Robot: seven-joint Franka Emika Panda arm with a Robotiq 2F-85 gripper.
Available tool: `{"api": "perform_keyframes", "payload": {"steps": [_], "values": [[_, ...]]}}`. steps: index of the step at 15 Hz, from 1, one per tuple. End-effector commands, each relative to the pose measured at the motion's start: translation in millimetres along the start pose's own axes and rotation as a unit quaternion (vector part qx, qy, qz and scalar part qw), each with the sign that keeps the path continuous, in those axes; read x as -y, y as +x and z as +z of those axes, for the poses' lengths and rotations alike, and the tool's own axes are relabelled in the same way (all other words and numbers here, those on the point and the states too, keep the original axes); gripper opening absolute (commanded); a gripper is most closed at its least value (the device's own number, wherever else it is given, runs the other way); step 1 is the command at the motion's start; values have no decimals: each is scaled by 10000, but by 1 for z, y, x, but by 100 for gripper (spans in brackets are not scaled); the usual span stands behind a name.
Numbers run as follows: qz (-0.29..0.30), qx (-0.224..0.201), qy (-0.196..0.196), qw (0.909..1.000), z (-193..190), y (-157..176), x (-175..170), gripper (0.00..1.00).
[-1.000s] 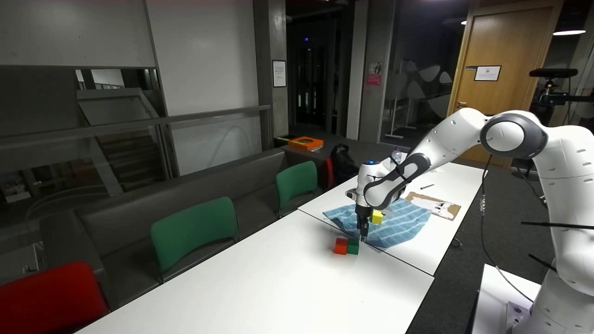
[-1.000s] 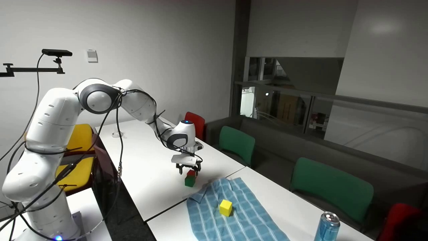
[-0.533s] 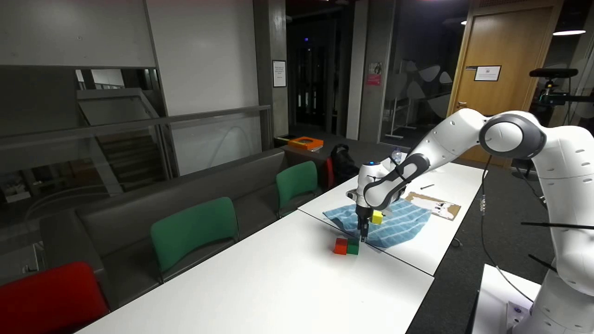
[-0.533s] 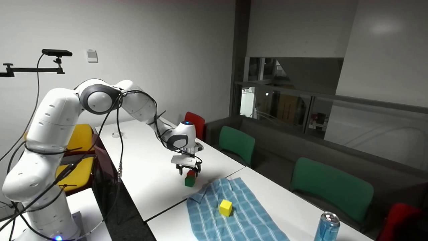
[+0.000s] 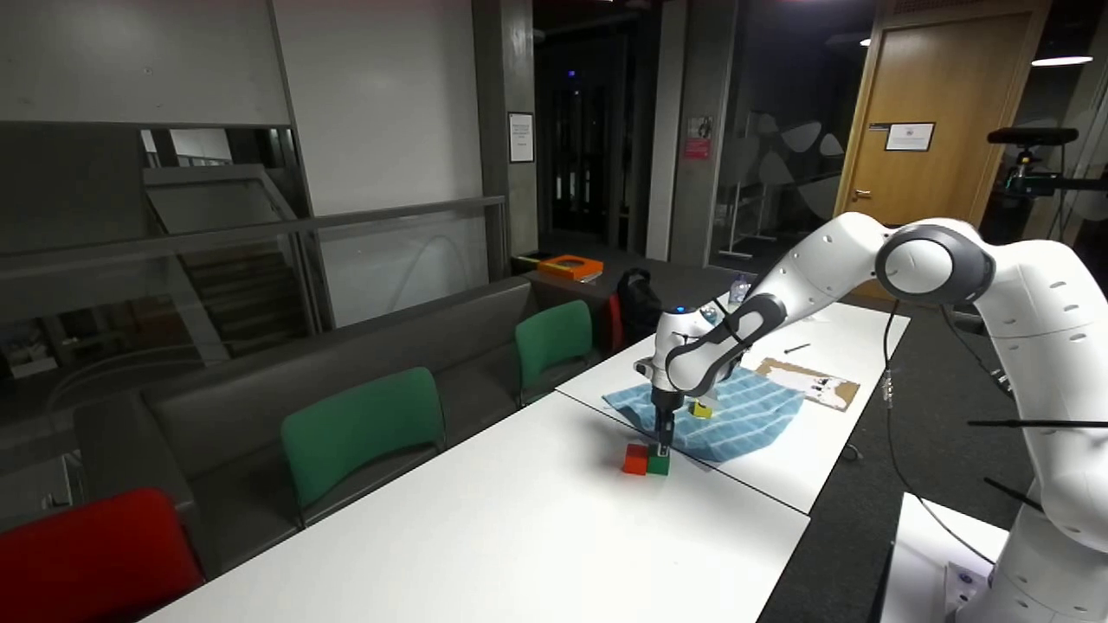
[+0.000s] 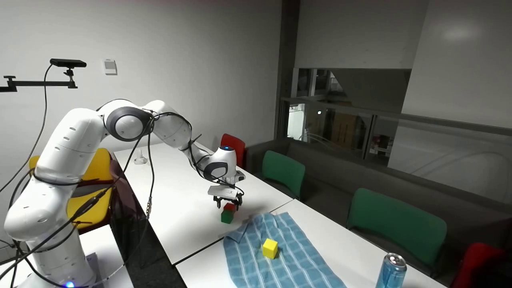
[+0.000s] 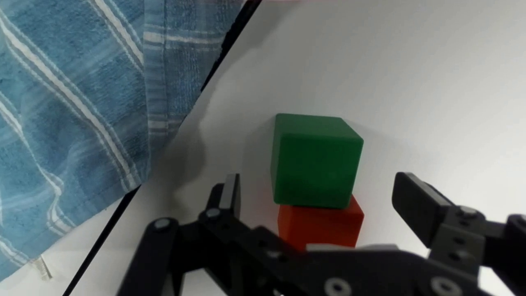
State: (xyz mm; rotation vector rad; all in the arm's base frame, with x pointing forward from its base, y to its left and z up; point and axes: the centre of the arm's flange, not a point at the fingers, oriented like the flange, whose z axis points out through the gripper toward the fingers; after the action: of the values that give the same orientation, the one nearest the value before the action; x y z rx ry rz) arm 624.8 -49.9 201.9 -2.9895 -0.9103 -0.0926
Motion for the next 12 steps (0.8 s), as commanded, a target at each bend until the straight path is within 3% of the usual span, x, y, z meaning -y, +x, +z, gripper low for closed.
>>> {"api": "perform_keyframes", "payload": {"steps": [1, 7, 8, 9, 12], "values": [[109, 171, 85, 9998, 11, 22, -9, 100], [175, 383, 200, 9989, 31, 31, -9, 100], [160, 394, 206, 9989, 33, 32, -9, 96], [153, 419, 221, 9988, 35, 33, -10, 78], [128, 471, 265, 9985, 38, 37, -11, 62]]}}
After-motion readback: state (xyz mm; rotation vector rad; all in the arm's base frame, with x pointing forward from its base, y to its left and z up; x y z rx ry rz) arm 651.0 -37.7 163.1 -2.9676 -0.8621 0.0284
